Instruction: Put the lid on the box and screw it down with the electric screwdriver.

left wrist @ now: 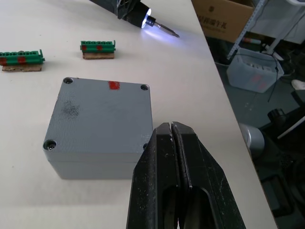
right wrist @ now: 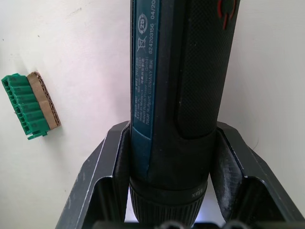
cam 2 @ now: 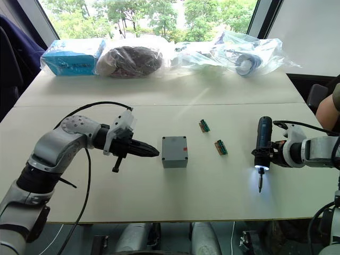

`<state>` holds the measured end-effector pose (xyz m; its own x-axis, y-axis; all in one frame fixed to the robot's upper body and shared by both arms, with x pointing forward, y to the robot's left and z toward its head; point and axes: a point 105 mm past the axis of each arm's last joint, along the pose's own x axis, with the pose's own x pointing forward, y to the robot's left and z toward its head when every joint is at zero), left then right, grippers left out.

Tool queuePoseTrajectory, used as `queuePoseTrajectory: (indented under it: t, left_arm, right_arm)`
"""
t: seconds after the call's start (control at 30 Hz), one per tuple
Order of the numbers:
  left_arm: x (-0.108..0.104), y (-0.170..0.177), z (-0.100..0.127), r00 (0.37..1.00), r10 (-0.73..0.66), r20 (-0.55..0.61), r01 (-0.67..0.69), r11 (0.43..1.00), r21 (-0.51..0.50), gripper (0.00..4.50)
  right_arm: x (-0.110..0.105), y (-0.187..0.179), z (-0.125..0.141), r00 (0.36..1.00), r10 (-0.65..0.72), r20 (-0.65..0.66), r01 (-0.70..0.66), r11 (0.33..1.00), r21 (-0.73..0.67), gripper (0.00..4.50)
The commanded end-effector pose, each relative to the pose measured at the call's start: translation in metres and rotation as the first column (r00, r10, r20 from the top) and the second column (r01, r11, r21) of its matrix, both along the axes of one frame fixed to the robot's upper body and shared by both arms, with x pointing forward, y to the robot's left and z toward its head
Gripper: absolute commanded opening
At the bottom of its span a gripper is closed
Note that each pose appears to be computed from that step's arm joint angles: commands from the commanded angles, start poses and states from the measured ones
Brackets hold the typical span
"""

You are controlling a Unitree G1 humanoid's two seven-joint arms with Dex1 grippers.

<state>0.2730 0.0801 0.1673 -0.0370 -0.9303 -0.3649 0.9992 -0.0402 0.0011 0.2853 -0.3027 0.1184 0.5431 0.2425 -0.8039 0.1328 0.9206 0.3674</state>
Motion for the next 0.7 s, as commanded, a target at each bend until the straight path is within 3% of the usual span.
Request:
queuePoseTrajectory:
  t: [0.03,0.13,0.17,0.3,0.5,0.63,0.7]
  left_arm:
    - [0.002,0.001,0.002,1.0,0.007,0.029,-0.007,1.0,0.007,0.0]
    - [0.009,0.004,0.002,0.997,0.048,0.054,-0.048,0.999,0.01,0.0]
    - [0.011,0.005,0.003,0.996,0.06,0.061,-0.06,0.998,0.006,0.0]
    - [0.018,0.006,0.01,0.993,0.096,0.065,-0.095,0.995,-0.024,0.0]
    - [0.019,0.021,0.01,0.986,0.164,0.005,-0.164,0.986,-0.022,0.0]
    - [0.018,0.035,0.004,0.97,0.238,-0.05,-0.239,0.971,-0.006,0.0]
    - [0.016,0.042,0.003,0.958,0.277,-0.079,-0.278,0.96,-0.005,0.0]
  right_arm:
    - [0.0,-0.002,0.001,1.0,0.001,-0.006,-0.001,1.0,-0.014,3.37]
    - [0.0,-0.004,0.003,1.0,0.0,0.001,0.0,0.999,-0.044,4.36]
    - [0.001,-0.004,0.004,1.0,-0.002,0.006,0.002,0.999,-0.039,4.43]
    - [0.009,-0.006,0.018,0.997,0.001,0.072,0.004,0.998,-0.061,4.43]
    - [0.019,0.008,0.071,0.948,0.153,0.278,-0.114,0.982,-0.152,4.43]
    - [0.016,0.026,0.1,0.871,0.3,0.389,-0.22,0.946,-0.236,4.43]
    - [0.008,0.049,0.108,0.784,0.422,0.456,-0.33,0.905,-0.269,4.43]
